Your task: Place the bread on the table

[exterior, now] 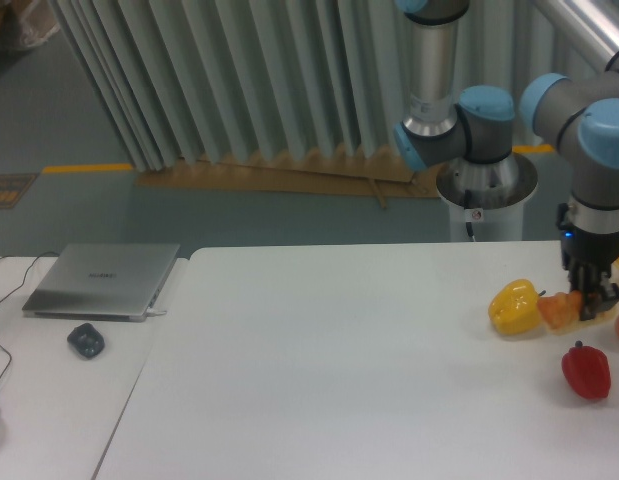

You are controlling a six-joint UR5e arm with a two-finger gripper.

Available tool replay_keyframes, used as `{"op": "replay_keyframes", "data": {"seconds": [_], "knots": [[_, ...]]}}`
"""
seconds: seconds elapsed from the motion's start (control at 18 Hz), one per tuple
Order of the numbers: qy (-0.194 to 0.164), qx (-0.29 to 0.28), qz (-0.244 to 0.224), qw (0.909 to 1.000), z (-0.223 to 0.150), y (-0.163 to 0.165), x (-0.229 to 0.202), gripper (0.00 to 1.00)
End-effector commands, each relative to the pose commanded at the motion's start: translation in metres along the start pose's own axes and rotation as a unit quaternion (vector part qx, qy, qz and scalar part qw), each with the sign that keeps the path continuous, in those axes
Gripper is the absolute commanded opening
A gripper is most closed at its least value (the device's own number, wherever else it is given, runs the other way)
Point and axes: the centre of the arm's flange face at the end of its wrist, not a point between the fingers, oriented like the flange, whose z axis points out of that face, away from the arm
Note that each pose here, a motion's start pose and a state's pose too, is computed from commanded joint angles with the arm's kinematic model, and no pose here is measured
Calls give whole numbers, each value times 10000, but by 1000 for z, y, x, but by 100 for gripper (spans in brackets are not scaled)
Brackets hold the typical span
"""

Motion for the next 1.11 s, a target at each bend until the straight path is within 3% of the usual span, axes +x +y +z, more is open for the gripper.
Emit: {"op": "replay_keyframes", "data": {"seconds": [0.44,0.72,1.0,1.06,1.11], "knots": [[-13,4,77,10000,-2,-38,8,43],[31,-13,-200,9998,4,-63,11,44],[24,-12,-185,9998,4,-64,13,44],[16,-11,-177,9998,3,-64,14,45],[8,-11,-169,9999,2,-64,14,54]]}}
